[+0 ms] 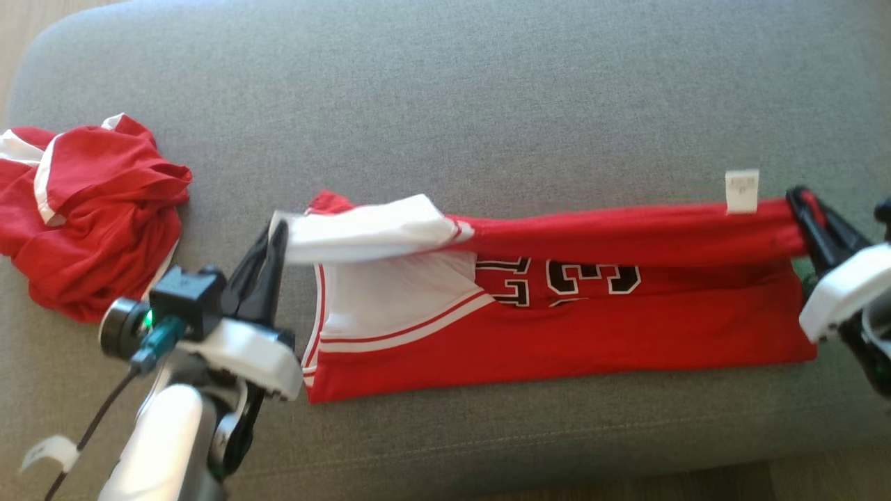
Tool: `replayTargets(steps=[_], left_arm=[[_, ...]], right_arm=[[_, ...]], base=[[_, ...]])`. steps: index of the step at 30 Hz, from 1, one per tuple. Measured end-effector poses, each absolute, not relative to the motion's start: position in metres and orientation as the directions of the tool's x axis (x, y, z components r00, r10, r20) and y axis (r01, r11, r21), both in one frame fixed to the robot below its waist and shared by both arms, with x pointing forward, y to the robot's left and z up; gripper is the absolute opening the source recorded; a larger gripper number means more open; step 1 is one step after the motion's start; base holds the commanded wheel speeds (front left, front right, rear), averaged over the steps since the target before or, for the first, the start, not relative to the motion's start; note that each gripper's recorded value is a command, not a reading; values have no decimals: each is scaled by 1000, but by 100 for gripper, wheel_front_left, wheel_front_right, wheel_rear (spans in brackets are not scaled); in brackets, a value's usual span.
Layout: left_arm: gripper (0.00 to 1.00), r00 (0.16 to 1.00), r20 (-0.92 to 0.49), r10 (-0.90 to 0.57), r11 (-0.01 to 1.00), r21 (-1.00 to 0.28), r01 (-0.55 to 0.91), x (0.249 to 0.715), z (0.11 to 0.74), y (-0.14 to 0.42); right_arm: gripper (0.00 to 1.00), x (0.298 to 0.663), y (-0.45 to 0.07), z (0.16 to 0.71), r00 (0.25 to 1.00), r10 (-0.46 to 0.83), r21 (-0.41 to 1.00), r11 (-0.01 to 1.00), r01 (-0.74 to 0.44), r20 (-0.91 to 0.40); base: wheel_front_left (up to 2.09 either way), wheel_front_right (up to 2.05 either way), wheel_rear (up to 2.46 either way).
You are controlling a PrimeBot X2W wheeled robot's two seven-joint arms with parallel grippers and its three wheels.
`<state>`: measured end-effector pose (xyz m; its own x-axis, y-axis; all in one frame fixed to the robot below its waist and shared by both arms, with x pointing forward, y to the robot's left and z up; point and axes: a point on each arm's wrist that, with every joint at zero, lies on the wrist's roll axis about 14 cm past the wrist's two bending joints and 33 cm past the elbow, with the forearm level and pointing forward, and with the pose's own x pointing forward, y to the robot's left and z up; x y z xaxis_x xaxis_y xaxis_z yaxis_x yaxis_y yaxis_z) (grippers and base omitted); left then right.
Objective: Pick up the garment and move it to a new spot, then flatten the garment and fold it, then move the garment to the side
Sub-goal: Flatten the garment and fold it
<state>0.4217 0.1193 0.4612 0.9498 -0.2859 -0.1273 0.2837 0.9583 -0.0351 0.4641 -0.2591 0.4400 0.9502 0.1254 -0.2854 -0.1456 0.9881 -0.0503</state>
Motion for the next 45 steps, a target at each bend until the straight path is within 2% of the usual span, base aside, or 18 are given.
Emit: replayTargets(steps=[9,18,19,20,21,22,23,28,32,36,40,45], left_arm=[[0,873,-308,-379,922,-41,385,380,428,107],[0,828,-363,-427,901,-88,426,361,421,102],[0,822,-373,-430,899,-93,428,358,418,102],[23,815,-383,-434,897,-100,430,356,416,101],[49,805,-398,-440,894,-108,435,352,414,99],[87,794,-413,-446,890,-113,442,349,411,97],[100,786,-420,-454,886,-122,446,346,409,96],[100,796,-421,-435,898,-142,416,345,411,106],[100,873,-330,-360,933,-108,344,362,432,125],[100,948,-132,-290,948,-177,266,382,473,126],[100,984,72,-163,944,-280,176,399,515,135],[100,985,165,-44,931,-351,101,403,538,147]], right_arm=[[0,444,-263,437,930,122,-58,987,-151,-347],[0,422,-269,429,895,114,-62,986,-155,-431],[24,419,-269,426,887,111,-57,987,-152,-448],[100,415,-271,423,879,104,-50,988,-143,-465],[100,411,-276,420,868,89,-43,991,-126,-489],[100,407,-280,417,855,75,-43,993,-113,-513],[100,403,-283,416,846,68,-41,994,-106,-529],[100,406,-282,437,877,55,-18,997,-73,-476],[100,414,-286,460,918,21,-50,998,-45,-397],[100,423,-266,488,970,37,-6,999,-39,-239],[100,428,-257,522,999,13,56,998,-10,-42],[100,424,-240,558,986,-11,123,992,-10,167]], base=[[0,0,0],[0,0,0],[0,0,0],[0,0,0],[0,0,0],[0,0,0],[0,0,0],[0,0,0],[0,0,0],[0,0,0],[0,0,0],[0,0,0]])
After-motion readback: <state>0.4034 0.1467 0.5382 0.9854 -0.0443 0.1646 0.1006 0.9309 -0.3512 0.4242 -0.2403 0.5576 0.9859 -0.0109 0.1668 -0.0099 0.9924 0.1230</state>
